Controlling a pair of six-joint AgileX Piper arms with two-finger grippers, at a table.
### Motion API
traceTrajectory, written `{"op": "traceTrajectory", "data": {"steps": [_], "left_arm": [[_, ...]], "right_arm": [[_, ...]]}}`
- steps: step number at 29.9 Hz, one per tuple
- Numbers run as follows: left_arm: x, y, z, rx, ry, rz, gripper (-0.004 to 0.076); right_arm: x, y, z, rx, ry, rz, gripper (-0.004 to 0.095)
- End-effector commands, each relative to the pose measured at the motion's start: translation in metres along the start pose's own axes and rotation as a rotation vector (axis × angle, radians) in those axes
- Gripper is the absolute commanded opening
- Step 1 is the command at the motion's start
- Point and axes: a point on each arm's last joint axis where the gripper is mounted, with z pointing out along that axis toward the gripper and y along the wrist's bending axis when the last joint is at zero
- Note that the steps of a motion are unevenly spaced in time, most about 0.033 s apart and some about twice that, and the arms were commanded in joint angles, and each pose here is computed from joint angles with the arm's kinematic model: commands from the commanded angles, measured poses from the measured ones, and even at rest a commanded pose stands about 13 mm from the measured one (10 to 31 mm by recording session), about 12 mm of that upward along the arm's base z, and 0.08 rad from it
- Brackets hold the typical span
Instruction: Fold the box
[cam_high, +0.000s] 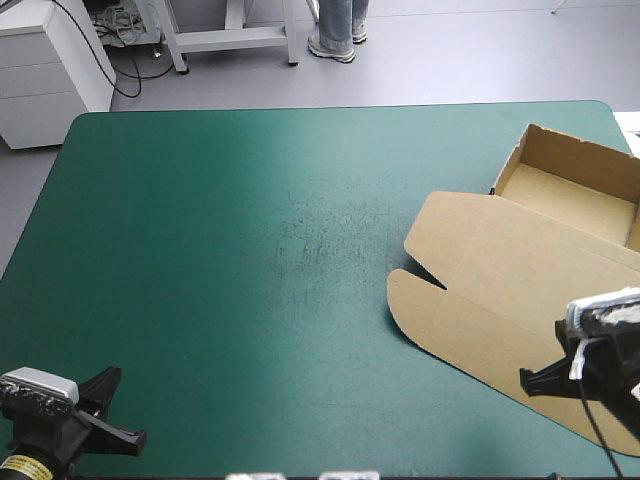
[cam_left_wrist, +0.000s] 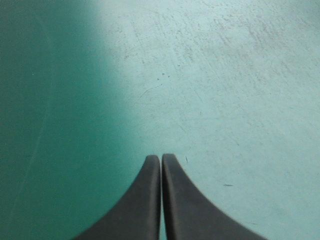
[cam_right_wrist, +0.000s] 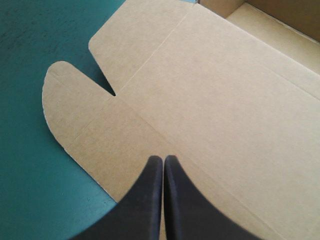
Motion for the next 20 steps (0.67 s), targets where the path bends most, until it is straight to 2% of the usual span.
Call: {"op": "traceTrajectory", "data": {"steps": [1,10,13,20], "left_arm": [[-0.013,0.000,-0.003,0.011,-0.083,-0.003,-0.0008],[-0.013,0.000,-0.003,0.011,-0.083,-0.003,-0.0008],[-0.013,0.000,-0.003,0.011,-0.084,-0.003,-0.0008],[-0.013,0.000,-0.003,0.011,-0.084,-0.003,-0.0008]], "right_arm": [[0.015,0.008,0.005,-0.004,-0.140,-0.011,-0.0012],[0.064,0.023,0.032,-0.073,-0.158,0.027,-0.0012],[0.065,0.025,0.031,-0.083,-0.185,-0.016,-0.0012],[0.065,0.025,0.031,-0.082,-0.185,-0.019,-0.0012]]}}
